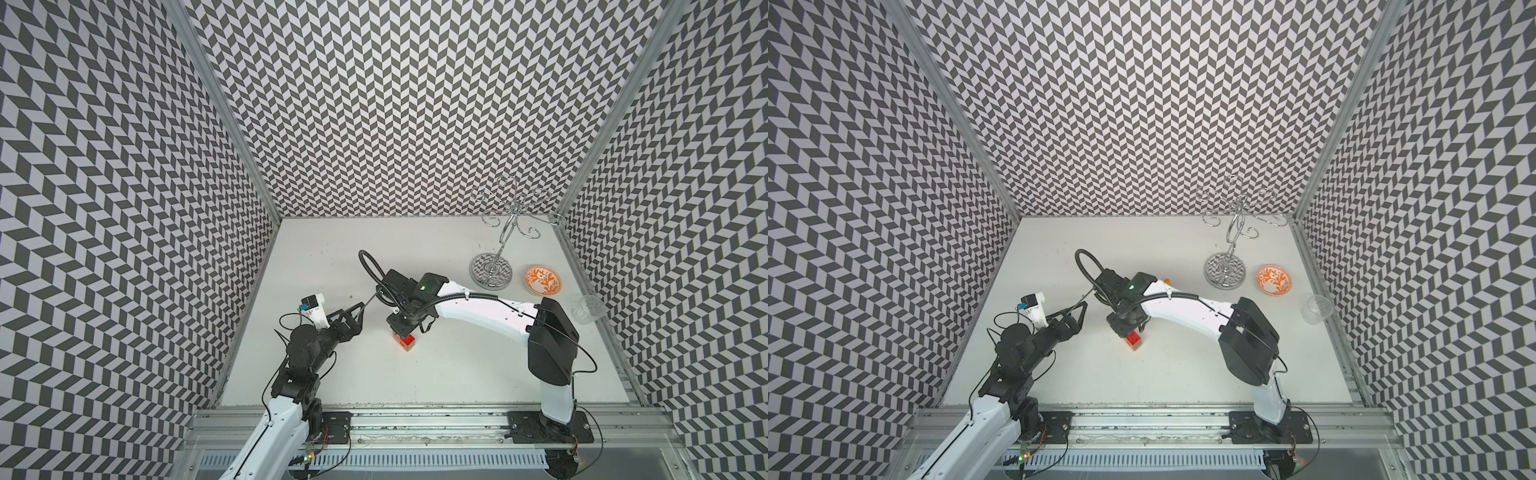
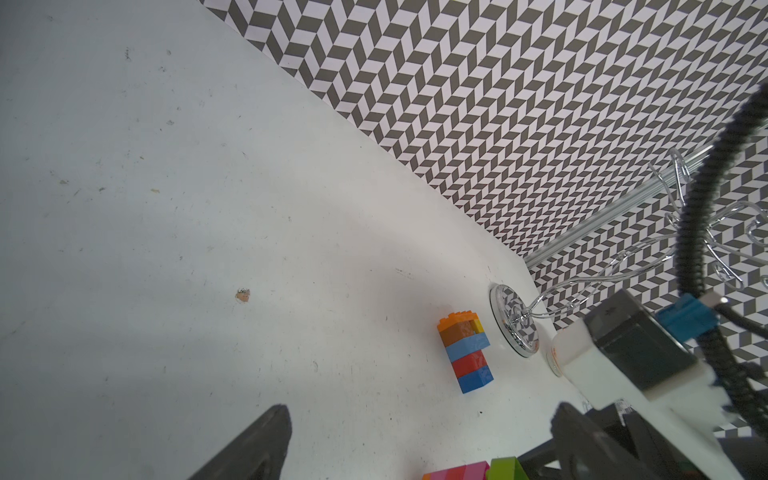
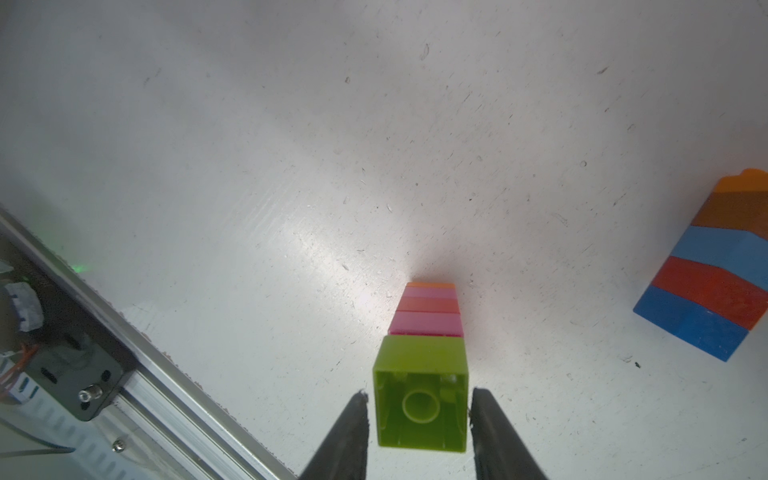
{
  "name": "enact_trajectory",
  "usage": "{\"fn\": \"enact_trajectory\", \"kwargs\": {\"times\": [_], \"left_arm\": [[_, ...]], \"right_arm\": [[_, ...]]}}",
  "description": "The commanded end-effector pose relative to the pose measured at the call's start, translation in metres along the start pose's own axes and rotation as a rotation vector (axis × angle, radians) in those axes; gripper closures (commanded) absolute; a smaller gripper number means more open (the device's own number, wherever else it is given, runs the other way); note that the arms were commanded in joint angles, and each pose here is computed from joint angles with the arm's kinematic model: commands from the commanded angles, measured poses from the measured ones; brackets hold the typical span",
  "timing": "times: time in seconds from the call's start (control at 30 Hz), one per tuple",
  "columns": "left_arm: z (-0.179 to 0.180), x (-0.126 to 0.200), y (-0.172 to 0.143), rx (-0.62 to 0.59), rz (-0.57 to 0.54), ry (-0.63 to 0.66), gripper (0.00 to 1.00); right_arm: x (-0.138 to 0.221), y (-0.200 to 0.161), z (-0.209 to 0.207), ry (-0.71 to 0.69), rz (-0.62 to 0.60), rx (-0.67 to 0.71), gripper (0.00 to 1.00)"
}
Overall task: Assemble the letter p with lego
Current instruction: Assemble the lego brick with the lego brick.
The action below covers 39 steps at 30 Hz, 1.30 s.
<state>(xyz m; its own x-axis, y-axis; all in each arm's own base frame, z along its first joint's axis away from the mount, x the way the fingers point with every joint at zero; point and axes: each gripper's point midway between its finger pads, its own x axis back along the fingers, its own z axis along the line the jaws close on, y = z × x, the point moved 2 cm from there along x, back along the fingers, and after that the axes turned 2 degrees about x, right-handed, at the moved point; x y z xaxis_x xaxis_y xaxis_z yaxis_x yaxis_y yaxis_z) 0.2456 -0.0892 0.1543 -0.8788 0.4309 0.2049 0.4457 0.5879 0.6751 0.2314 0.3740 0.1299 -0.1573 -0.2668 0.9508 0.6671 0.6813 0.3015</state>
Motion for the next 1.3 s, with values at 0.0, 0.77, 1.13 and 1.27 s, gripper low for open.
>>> {"fn": "enact_trajectory", "kwargs": {"times": [0.0,0.77,1.13,1.27], "left_arm": [[-0.001,0.000,0.000,-0.009,-0.005,-0.014,0.00],[0.000,0.000,-0.001,-0.006,0.001,-0.014,0.00],[-0.001,0.000,0.000,-0.007,-0.002,-0.016,0.00],[-0.001,0.000,0.000,-0.007,-0.002,-0.017,0.00]], "right_arm": [[-0.004,0.004,0.003,-0.003,-0.011,0.012,0.58],[-0.008,0.002,0.005,0.009,0.022,0.016,0.92],[-0.023,-0.015,0.002,-0.019,0.113,0.033,1.00],[-0.020,-0.015,0.003,-0.015,0.107,0.039,1.00]]}}
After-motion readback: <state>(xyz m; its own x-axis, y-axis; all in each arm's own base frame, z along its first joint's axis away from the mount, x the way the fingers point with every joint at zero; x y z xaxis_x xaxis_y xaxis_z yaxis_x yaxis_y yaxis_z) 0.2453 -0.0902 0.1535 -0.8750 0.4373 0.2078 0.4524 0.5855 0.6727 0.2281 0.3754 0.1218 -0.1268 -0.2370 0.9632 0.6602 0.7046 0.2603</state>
